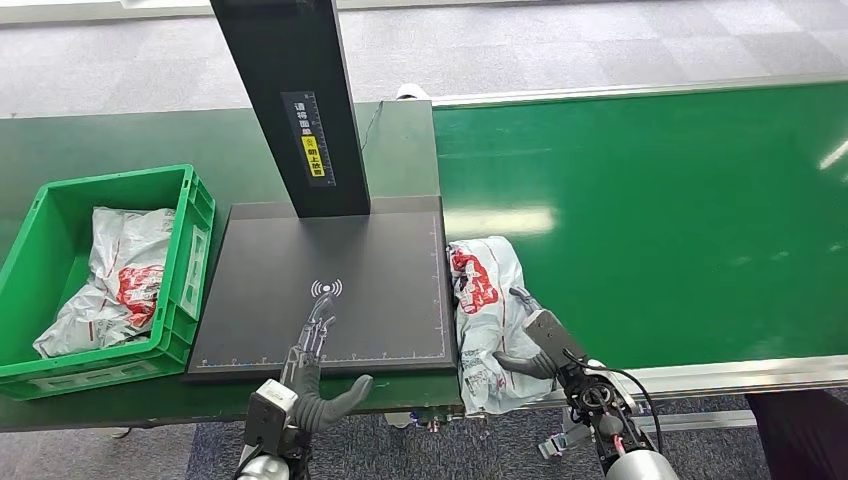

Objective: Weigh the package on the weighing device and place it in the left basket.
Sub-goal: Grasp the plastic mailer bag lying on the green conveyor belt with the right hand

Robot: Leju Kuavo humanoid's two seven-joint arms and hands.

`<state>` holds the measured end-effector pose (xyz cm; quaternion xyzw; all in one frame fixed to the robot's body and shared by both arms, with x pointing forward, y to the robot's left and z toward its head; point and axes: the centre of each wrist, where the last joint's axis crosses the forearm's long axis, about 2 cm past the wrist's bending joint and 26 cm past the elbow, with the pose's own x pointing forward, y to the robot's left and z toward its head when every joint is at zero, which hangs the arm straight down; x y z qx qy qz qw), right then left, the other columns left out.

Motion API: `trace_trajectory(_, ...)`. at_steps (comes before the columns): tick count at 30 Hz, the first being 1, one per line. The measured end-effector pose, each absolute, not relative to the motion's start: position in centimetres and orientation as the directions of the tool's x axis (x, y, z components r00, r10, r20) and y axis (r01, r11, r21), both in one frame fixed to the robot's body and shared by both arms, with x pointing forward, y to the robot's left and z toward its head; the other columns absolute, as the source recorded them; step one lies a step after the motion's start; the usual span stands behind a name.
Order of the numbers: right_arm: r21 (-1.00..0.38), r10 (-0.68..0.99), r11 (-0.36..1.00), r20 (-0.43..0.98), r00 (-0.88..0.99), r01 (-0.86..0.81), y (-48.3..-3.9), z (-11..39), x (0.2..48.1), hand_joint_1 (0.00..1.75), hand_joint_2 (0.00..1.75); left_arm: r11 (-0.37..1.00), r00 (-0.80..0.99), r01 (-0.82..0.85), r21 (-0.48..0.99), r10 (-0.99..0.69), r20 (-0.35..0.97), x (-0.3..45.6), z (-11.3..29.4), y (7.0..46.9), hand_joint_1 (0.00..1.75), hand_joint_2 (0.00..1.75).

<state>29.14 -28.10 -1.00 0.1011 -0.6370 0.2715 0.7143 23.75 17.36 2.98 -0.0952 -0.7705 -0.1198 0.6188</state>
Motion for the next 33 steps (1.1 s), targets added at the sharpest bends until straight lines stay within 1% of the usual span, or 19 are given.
trace_trajectory(5, -0.105, 0.159, 0.842, 0.986, 0.058, -0.529, -27.4, -1.0, 29.1, 0.02, 1.75, 0.955, -0.218, 0.286, 0.082, -0.019, 0.976, 23.9, 2.9, 17.4, 0.0, 1.75)
trace_trajectory(7, -0.097, 0.151, 0.839, 0.987, 0.058, -0.536, -26.8, -0.9, 29.2, 0.89, 1.75, 0.955, -0.22, 0.284, 0.09, -0.026, 0.975, 24.0, 3.0, 17.4, 0.0, 1.75)
trace_trajectory(9, -0.117, 0.181, 0.832, 0.981, 0.066, -0.542, -26.4, -0.8, 29.4, 1.75, 1.75, 0.955, -0.222, 0.28, 0.093, -0.03, 0.975, 24.0, 3.0, 17.4, 0.0, 1.75)
trace_trajectory(13, -0.175, 0.265, 0.823, 0.96, 0.094, -0.54, -25.8, -0.5, 30.0, 1.75, 1.75, 0.956, -0.222, 0.277, 0.095, -0.032, 0.975, 24.0, 2.9, 17.4, 0.0, 1.75)
trace_trajectory(16, -0.199, 0.298, 0.818, 0.949, 0.102, -0.539, -25.6, 0.0, 30.6, 1.75, 1.75, 0.956, -0.221, 0.277, 0.095, -0.033, 0.975, 24.0, 2.9, 17.4, 0.0, 1.75)
trace_trajectory(33, -0.233, 0.351, 0.79, 0.93, 0.107, -0.567, -25.2, 0.4, 31.2, 1.75, 1.75, 0.956, -0.219, 0.277, 0.095, -0.033, 0.975, 24.0, 2.9, 17.4, 0.0, 1.75)
